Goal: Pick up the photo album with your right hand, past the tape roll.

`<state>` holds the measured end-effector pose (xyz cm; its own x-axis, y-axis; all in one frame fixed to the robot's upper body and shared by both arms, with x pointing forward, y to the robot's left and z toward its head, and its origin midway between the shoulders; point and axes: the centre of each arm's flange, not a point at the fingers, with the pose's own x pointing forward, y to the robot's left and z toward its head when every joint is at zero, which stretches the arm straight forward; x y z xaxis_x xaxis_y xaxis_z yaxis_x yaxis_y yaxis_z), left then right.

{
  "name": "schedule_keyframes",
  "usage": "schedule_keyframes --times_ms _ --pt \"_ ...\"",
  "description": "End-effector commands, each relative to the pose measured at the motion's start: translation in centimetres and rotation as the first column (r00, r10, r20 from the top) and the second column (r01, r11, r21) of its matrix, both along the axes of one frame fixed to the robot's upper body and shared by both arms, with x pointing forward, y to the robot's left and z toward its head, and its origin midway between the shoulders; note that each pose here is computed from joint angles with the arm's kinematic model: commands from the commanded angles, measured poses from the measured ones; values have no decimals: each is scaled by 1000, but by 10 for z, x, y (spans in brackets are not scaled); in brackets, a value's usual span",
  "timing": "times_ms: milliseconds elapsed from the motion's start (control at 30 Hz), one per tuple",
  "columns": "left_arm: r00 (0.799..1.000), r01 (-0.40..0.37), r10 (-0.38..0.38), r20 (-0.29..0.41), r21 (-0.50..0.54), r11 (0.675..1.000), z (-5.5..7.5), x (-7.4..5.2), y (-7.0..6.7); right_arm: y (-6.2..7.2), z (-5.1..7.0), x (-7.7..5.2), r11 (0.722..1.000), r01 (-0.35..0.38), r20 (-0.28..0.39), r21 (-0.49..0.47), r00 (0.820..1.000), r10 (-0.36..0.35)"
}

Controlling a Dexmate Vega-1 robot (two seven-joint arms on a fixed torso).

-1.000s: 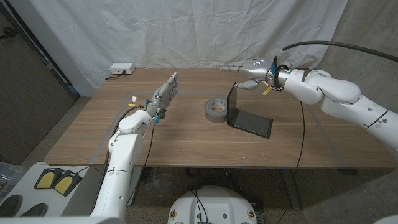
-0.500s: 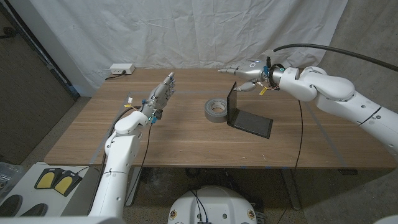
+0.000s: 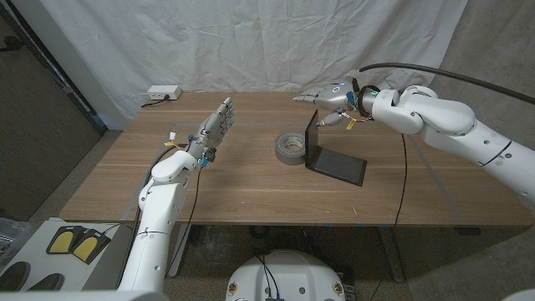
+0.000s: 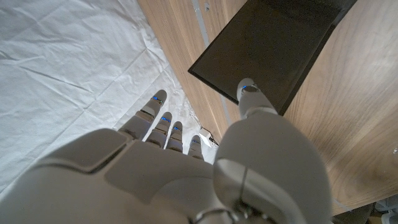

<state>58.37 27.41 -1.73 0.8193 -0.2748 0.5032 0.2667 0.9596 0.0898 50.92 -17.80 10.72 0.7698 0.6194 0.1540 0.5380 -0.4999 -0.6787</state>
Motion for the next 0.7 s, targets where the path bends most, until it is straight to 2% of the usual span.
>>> schedule_keyframes --times_ms 33,300,700 --pt "1000 9 -9 0 -10 1000 -7 0 3 7 -2 -8 997 36 15 -71 999 -35" --pt "1000 10 -10 -7 -23 1000 -13 1 5 11 -2 -8 989 56 4 -137 998 -56" --pt "1000 0 0 1 -23 1000 -12 -4 10 14 -3 -7 979 67 3 -193 998 -68"
